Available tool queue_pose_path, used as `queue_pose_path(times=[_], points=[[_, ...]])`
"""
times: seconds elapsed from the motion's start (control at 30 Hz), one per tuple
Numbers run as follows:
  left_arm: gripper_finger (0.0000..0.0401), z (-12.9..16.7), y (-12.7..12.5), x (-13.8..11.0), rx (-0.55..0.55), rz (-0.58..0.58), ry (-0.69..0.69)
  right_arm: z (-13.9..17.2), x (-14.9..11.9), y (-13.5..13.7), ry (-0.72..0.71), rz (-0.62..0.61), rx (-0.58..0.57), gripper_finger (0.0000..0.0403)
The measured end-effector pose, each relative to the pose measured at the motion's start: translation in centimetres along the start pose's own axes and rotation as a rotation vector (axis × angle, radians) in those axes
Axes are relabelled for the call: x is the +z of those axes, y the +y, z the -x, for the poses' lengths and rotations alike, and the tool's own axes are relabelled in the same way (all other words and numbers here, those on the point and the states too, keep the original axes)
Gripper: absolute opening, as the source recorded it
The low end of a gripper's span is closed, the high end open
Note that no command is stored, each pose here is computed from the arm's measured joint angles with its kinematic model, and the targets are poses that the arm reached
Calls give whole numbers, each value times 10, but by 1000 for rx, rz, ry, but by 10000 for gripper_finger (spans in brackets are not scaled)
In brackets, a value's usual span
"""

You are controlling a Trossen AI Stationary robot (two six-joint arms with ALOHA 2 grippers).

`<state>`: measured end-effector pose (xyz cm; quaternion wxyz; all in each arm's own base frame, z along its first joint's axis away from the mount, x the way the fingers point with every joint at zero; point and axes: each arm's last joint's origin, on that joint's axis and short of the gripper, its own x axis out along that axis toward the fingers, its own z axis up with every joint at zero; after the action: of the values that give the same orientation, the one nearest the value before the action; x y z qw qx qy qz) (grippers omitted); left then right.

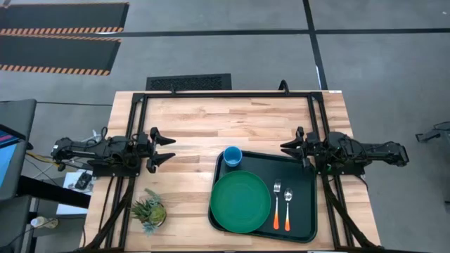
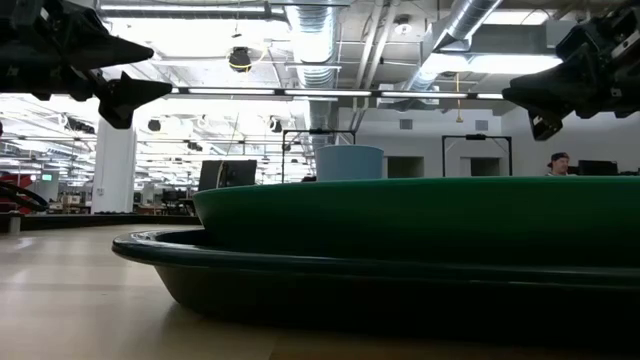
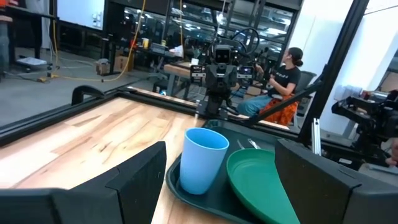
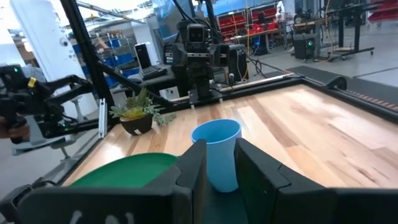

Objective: Pick and place plate/cup/fork/spoon on tray
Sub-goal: Return to Home Position

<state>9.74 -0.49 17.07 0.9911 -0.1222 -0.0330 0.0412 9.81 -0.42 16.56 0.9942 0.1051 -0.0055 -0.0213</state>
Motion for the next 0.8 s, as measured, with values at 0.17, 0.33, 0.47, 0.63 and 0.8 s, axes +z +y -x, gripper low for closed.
queue_pose_path(times=[0.17,0.33,0.47,0.63,0.8], points=[[284,0,0,0,0,-9,0,0,0,0,-1,18,-1,108],[284,0,0,0,0,-9,0,0,0,0,-1,18,-1,108],[284,0,0,0,-2,-8,1,0,0,0,0,18,-1,108],[284,0,0,0,-3,-8,1,0,0,0,0,18,-1,108],[284,0,0,0,-3,-8,1,0,0,0,0,18,-1,108]])
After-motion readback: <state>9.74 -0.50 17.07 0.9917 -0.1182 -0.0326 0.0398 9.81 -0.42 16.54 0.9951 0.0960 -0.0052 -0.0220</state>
